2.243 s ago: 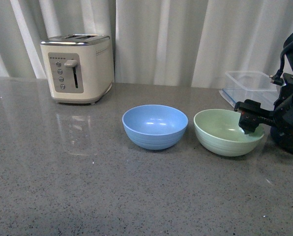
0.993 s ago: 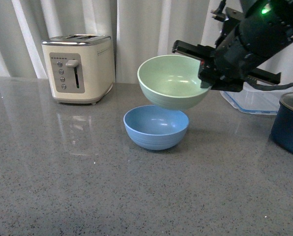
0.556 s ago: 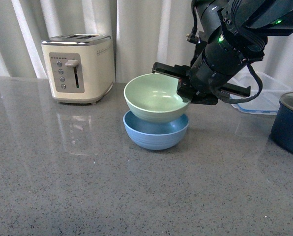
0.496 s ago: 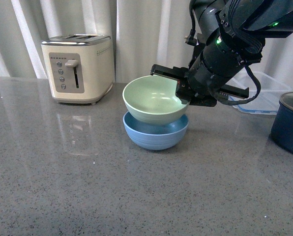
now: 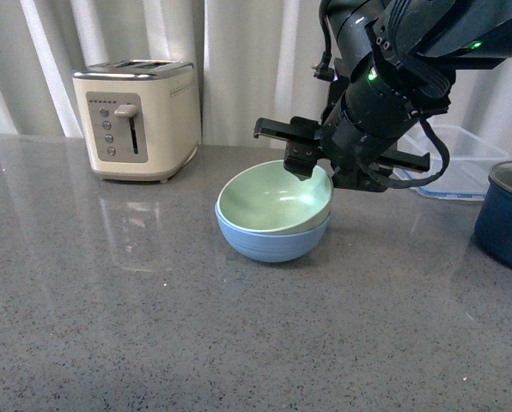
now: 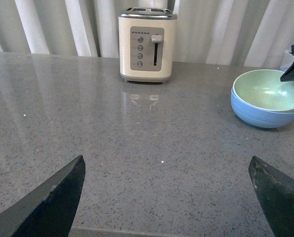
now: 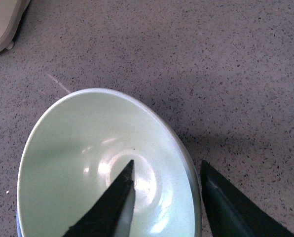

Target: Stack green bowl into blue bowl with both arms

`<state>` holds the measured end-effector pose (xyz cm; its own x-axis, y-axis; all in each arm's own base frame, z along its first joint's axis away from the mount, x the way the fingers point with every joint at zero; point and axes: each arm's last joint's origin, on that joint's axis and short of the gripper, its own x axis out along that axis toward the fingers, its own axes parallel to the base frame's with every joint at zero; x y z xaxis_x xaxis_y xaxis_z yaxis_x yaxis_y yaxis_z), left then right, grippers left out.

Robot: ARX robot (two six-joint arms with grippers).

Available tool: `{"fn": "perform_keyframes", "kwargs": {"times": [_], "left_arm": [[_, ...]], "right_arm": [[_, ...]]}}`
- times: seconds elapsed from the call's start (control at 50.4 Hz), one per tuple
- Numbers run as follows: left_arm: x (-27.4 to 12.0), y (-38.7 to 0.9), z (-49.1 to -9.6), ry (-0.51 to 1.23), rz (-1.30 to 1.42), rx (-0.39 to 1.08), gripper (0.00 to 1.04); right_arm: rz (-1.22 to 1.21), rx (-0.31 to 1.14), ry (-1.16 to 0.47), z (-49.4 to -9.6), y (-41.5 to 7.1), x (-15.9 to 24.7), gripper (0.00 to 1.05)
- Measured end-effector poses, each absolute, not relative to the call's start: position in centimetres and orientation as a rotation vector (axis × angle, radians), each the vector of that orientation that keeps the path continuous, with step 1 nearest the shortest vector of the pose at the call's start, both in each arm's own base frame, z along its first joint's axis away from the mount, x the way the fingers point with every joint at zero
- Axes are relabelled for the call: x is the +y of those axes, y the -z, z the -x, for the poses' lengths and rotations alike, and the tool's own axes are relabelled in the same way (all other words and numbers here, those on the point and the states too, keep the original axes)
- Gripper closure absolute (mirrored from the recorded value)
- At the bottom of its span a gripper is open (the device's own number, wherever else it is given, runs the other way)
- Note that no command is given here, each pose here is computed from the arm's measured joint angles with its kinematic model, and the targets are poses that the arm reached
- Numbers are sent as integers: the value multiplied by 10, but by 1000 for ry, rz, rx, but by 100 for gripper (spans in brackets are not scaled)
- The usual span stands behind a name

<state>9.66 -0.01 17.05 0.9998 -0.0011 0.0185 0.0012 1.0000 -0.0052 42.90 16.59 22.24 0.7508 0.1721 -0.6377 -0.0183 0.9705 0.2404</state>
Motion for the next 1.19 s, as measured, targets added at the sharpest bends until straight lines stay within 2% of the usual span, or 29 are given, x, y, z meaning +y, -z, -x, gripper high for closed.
{"fn": "perform_keyframes", "kwargs": {"times": [0.079,0.139,0.199,0.337,0.457,0.496,0.556,0.635,0.695,1.012,1.191], "left_arm": [[0,-171,-97,2,5,-18,7],[0,-171,-97,2,5,-18,7],[0,-171,-97,2,5,-18,7],[0,-171,-97,1,5,-18,7],[0,-171,-97,1,5,-18,7],[0,-171,-97,2,5,-18,7],[0,-171,-97,2,5,-19,7],[0,-170,-97,0,5,-17,7],[0,-171,-97,-1,5,-19,7],[0,-171,-97,-1,5,-19,7],[0,-171,-97,-1,5,-19,7]], "right_arm": [[-232,705,-112,-422,-227,163,53],[-252,671,-131,-414,-237,158,41],[-275,602,-155,-403,-250,149,29],[-300,406,-185,-370,-265,125,9],[-307,136,-225,-317,-261,95,10],[-247,48,-140,-307,-254,89,16],[-162,2,-32,-297,-240,80,26],[-57,21,-5,-276,-218,64,44],[-40,19,-6,-267,-215,58,51],[-4,16,-2,-215,-194,28,103],[-2,9,-2,-191,-186,18,104]]}}
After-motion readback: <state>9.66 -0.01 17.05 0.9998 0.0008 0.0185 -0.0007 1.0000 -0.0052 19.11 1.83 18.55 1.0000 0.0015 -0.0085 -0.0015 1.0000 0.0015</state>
